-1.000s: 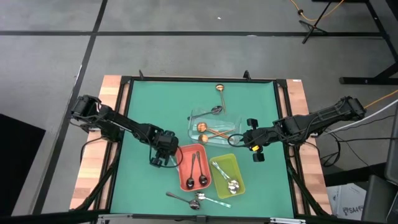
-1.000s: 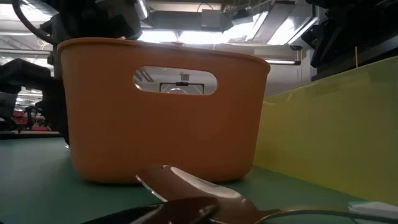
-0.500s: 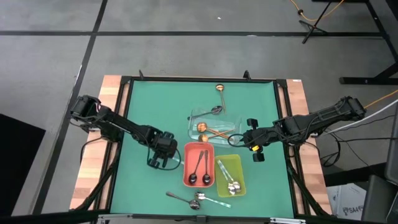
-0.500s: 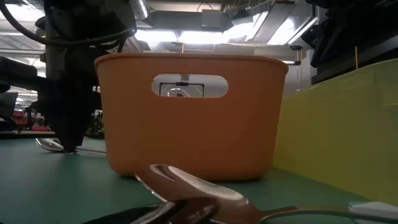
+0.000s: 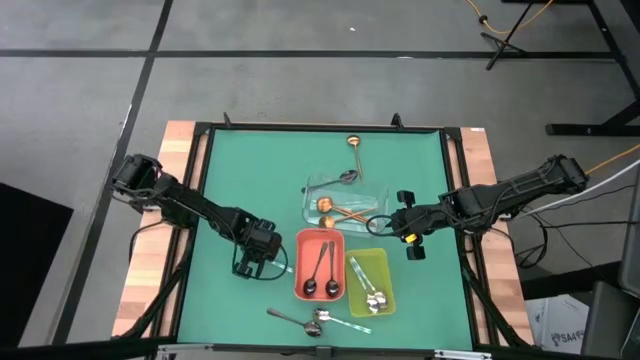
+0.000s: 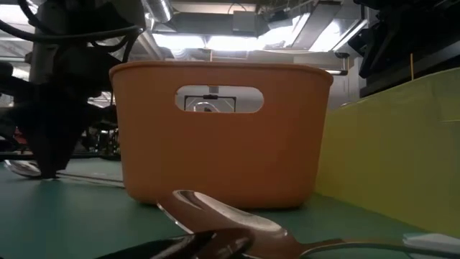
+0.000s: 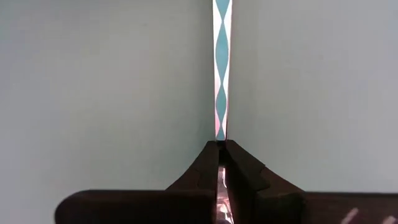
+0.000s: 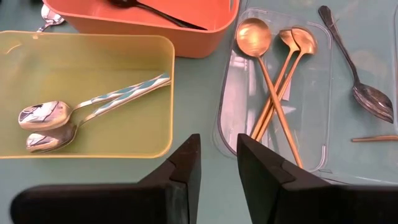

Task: Sort silverware by color (type)
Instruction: Put the blue patterned spoon into the yellow bin

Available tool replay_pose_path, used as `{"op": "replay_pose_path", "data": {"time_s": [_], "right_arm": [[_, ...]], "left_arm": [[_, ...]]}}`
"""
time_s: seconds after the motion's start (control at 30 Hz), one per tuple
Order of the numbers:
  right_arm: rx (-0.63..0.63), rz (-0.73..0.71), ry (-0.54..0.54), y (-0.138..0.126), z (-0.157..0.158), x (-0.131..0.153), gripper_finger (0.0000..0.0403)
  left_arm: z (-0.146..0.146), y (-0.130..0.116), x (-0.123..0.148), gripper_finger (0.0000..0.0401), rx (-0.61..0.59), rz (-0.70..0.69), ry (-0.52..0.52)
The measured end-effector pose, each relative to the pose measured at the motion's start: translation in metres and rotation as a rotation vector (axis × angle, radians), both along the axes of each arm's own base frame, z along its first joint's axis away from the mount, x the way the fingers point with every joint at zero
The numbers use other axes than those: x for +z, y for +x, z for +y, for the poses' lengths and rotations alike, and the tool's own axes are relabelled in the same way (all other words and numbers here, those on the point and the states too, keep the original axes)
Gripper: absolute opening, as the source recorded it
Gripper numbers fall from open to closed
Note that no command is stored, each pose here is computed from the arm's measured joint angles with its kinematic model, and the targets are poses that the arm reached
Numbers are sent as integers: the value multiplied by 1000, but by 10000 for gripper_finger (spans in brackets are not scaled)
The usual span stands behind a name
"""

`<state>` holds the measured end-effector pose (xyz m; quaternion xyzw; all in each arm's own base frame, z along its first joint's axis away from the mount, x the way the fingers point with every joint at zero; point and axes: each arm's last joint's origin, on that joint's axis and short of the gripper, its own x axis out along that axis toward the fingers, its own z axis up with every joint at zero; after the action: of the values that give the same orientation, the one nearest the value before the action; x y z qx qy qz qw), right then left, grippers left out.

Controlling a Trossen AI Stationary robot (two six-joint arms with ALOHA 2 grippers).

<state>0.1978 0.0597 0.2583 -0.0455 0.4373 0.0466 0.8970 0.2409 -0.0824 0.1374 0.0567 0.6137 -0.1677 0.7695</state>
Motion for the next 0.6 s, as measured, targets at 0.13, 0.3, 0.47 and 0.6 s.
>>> {"op": "replay_pose_path", "data": {"time_s": [0.13,0.3,0.47,0.6], "right_arm": [[0,0,0,0,0,0,92],[0,0,0,0,0,0,92],[0,-4,1,0,0,0,92],[0,-4,1,0,0,0,92]], "left_arm": [[-4,-2,0,7,45,14,-15],[-9,-3,0,7,79,24,-25],[-13,-2,4,7,66,31,-23],[-15,4,14,7,64,25,-26]]}}
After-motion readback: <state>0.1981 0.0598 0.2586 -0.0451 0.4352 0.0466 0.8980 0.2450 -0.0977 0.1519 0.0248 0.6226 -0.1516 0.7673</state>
